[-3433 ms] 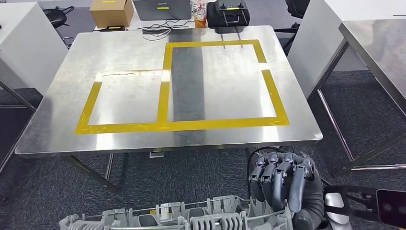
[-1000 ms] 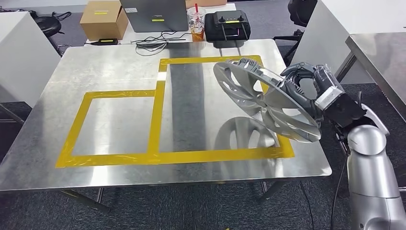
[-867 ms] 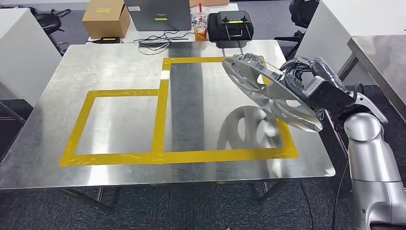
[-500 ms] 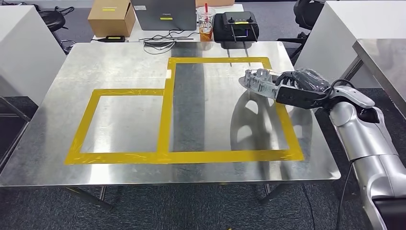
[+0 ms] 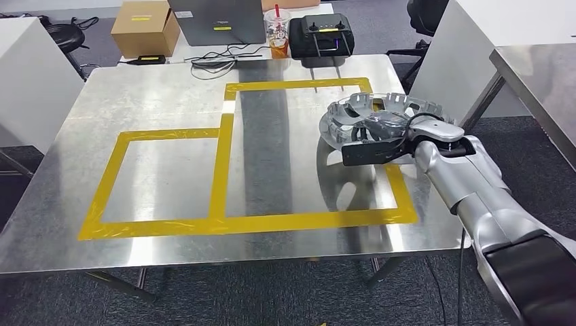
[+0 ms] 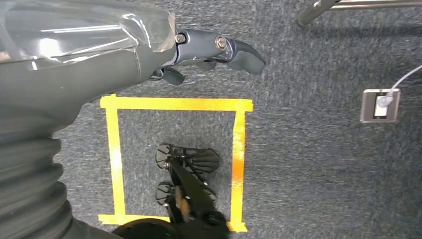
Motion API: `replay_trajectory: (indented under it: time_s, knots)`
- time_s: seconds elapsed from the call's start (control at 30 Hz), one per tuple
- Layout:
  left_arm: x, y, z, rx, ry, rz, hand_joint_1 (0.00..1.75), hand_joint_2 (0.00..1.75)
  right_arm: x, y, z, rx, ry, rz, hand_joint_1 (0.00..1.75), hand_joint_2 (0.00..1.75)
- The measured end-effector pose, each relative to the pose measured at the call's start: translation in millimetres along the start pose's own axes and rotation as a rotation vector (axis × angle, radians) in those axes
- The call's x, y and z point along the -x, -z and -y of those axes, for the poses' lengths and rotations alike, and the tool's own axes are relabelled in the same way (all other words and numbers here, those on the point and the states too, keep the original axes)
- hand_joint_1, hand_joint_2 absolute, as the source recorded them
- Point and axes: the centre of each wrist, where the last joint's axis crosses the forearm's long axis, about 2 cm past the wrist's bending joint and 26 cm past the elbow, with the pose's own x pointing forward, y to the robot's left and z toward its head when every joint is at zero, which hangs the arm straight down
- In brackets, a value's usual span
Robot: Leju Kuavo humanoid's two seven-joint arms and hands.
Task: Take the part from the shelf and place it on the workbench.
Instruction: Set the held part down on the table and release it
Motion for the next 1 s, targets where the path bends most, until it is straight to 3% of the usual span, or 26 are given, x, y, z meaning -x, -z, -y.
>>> replay_trajectory:
  time_s: [0.33, 0.77, 1.0]
  knots:
    - [-2.9, 4.0, 0.1, -0.005, 0.02, 0.008, 0.0, 1.75, -40.2, 28.2, 14.8, 0.0, -0.017, 0.074, 1.54, 1.75]
    - [-1.6, 2.3, 1.0, 0.015, 0.012, 0.006, 0.0, 1.75, -69.8, 44.8, 29.3, 0.022, 0.0, 0.123, 1.54, 1.75]
    - [-1.4, -0.4, -2.6, 0.015, 0.042, -0.005, 0.0, 1.75, -71.6, 47.1, 28.1, 0.022, 0.018, 0.109, 1.54, 1.75]
